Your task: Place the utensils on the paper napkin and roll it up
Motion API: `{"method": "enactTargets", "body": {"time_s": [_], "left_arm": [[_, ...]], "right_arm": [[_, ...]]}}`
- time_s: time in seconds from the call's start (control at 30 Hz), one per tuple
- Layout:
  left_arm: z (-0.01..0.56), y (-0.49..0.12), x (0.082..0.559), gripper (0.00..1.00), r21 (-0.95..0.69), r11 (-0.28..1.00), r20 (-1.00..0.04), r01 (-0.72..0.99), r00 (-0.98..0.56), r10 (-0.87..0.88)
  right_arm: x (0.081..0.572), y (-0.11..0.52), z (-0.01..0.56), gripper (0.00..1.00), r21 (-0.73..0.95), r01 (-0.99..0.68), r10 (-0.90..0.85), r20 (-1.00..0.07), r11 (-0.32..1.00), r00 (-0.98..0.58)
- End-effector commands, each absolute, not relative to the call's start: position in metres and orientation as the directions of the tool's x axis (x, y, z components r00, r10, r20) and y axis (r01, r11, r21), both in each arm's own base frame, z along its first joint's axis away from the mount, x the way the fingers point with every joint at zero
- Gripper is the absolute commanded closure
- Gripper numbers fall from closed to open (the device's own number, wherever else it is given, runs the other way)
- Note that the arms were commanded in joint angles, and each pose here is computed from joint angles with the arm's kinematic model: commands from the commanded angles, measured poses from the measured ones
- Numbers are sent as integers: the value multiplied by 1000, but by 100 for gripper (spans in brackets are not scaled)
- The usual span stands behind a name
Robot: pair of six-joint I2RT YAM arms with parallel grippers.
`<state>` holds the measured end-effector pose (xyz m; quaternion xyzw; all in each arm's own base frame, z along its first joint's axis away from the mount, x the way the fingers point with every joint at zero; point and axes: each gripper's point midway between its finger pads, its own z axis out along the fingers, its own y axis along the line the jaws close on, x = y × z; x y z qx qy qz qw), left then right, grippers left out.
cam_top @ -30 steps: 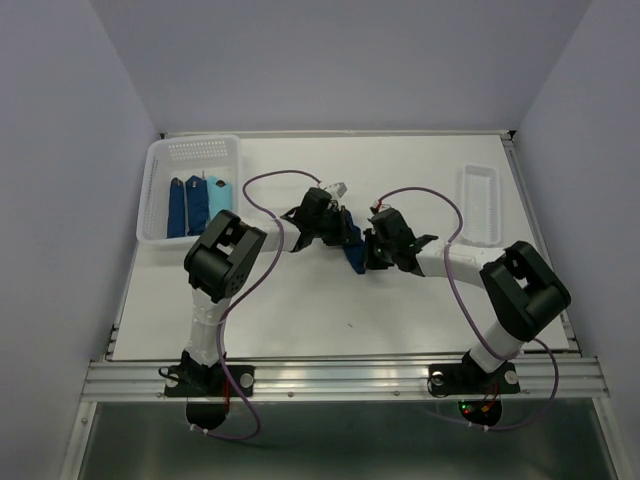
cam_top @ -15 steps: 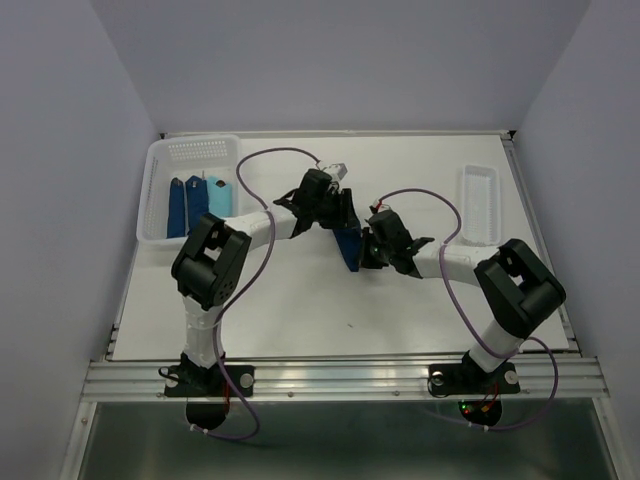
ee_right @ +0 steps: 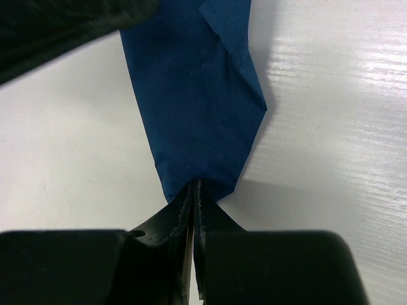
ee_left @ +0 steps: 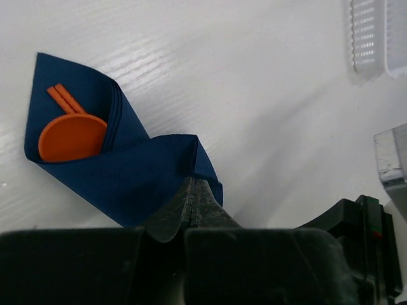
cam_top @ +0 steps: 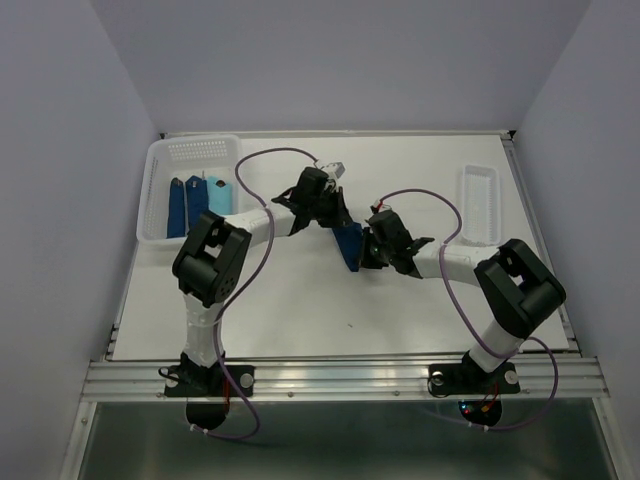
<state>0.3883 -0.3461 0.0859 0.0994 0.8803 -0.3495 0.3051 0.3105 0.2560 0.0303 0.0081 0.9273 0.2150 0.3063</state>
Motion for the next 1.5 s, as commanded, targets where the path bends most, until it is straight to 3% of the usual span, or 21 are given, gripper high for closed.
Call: {"method": "enactTargets", "body": {"time_s": [0.0, 0.37, 0.77, 0.97, 1.47], "left_arm": [[76, -355, 381, 100, -608, 691, -573, 390, -819, -42], [23, -341, 370, 100, -583, 756, -488, 297, -872, -34], [4, -334, 364, 100, -554, 778, -476, 296, -879, -4], [1, -334, 363, 100, -556, 776, -470, 299, -883, 3], [2, -334, 360, 100, -559, 769, -469, 309, -883, 13]], "right_arm": [[279, 224, -12, 95, 262, -64, 73, -484, 963, -872], [282, 226, -2, 94, 277, -66, 85, -498, 959, -863], [335, 226, 73, 89, 208, -72, 91, -677, 976, -730], [362, 242, 86, 89, 189, -99, 66, -708, 977, -703], [401, 254, 64, 89, 149, -97, 35, -698, 984, -716]]}}
